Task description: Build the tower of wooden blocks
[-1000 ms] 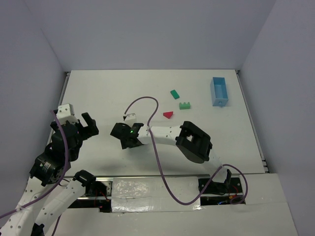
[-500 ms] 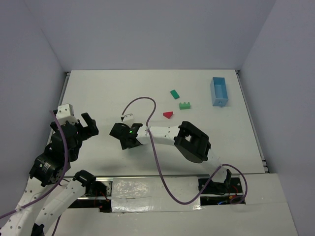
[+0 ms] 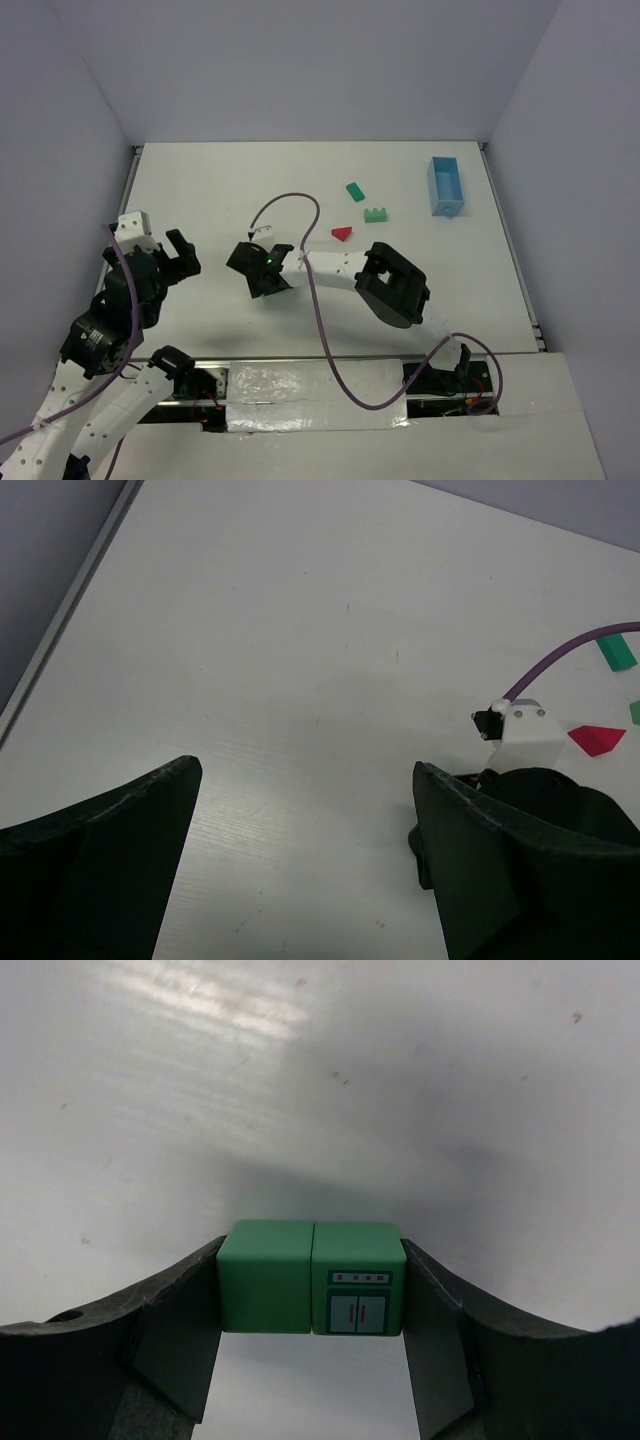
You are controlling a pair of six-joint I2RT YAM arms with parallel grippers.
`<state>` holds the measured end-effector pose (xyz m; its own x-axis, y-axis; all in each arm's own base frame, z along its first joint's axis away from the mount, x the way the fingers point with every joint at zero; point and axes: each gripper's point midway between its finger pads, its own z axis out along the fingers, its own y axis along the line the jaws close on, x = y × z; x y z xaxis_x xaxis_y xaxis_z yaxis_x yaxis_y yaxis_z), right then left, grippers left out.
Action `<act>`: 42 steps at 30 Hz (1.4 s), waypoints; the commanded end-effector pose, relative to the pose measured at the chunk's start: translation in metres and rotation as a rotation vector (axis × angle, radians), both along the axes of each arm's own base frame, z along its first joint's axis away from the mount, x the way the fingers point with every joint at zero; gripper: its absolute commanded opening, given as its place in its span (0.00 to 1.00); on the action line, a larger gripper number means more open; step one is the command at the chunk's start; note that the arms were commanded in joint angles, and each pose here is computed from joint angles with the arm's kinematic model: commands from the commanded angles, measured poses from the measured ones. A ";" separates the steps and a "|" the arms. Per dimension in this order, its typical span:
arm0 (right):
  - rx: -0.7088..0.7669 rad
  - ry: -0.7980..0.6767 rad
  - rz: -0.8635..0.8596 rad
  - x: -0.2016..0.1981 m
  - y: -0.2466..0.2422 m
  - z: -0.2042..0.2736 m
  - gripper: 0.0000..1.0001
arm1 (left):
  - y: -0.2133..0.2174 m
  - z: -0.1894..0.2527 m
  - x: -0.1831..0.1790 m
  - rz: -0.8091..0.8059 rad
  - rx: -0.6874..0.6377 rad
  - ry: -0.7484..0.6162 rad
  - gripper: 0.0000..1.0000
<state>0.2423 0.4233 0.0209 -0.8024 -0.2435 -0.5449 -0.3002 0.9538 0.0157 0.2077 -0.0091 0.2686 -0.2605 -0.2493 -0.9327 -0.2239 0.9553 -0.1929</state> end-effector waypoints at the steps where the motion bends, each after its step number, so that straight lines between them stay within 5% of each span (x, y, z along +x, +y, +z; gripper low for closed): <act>1: 0.017 -0.022 -0.040 0.025 -0.009 0.004 0.66 | -0.003 0.005 0.006 -0.011 0.008 -0.023 1.00; 11: 0.025 0.013 -0.011 0.026 -0.001 -0.004 0.73 | -0.003 0.005 0.006 -0.014 0.010 -0.021 0.99; 18: 0.063 -0.013 -0.003 0.027 -0.001 0.019 1.00 | -0.002 0.006 0.006 -0.011 0.009 -0.023 1.00; 24: 0.129 -0.077 -0.015 0.029 -0.008 0.064 1.00 | -0.002 0.006 0.006 -0.009 0.007 -0.025 1.00; 32: 0.260 -0.162 -0.115 0.042 -0.069 0.125 1.00 | -0.001 0.005 0.005 -0.004 0.008 -0.022 0.99; 42: 0.151 -0.151 -0.290 0.114 -0.204 0.095 1.00 | -0.003 0.003 0.008 -0.007 0.013 -0.009 0.99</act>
<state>0.3424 0.2320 0.1120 -0.7476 0.1092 -0.6552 0.0017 0.9867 0.1625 0.2089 -0.0103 0.2669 -0.2696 -0.2454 -0.9312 -0.2224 0.9567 -0.1878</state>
